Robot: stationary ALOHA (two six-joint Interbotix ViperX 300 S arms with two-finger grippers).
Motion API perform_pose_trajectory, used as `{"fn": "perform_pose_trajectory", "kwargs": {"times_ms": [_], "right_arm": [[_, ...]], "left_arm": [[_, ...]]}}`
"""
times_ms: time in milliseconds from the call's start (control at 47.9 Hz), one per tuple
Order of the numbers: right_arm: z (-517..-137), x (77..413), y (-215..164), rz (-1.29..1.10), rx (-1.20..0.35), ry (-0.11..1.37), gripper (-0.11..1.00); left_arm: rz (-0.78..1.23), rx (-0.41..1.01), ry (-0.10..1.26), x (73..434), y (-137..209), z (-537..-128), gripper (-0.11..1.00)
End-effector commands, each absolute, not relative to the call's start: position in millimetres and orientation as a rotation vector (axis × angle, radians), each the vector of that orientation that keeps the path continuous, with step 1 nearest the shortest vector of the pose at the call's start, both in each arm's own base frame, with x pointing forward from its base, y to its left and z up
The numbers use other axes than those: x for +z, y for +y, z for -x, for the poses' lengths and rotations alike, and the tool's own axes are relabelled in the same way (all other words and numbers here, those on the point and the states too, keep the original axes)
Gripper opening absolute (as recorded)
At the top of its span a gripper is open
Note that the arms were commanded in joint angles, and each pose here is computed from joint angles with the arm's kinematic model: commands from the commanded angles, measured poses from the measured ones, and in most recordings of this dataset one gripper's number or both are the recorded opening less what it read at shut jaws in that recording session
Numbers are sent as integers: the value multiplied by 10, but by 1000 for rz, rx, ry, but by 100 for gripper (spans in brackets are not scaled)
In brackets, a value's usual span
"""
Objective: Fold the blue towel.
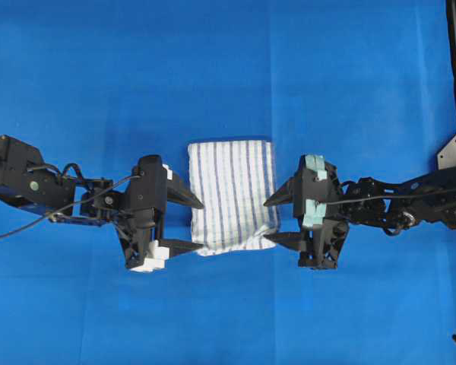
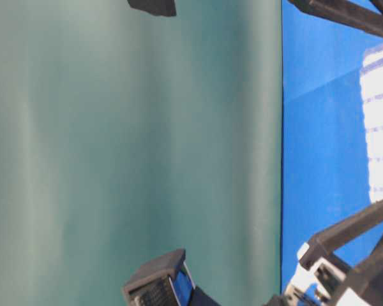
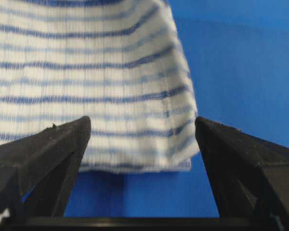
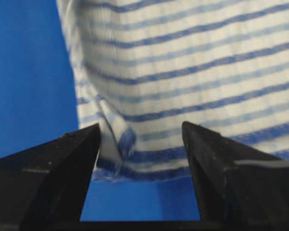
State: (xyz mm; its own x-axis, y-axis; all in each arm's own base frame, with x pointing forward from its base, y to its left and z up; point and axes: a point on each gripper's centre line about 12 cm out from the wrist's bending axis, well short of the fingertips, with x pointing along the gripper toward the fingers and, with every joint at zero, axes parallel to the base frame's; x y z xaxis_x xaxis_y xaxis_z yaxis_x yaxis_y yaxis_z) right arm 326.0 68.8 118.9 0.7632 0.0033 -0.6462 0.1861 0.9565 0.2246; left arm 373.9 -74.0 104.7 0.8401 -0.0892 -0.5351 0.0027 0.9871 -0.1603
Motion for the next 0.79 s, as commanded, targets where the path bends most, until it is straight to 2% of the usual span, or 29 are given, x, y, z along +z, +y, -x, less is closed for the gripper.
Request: {"fn": "perform_pose_trajectory", "kwargs": {"times_ms": [0,146,543,647,772], "right_arm": [[-3318,1407,723,-295,-78,633,94],[-3254,1612,722,-291,-47,584,93],[-2853,2266,540,-188,17,375,93],[-2702,2380,423,-159,7,323,93],[-2494,2520,290,-147,2,265,93]], "left_arm": [[165,-54,531,1249,-727,-3722,82],[164,-65,517,1431,-702,-3610,75],[94,-93,365,2055,-565,-3231,75],[-13,-93,337,2113,-466,-3081,74],[-25,-74,314,2151,-360,-2889,73]]}}
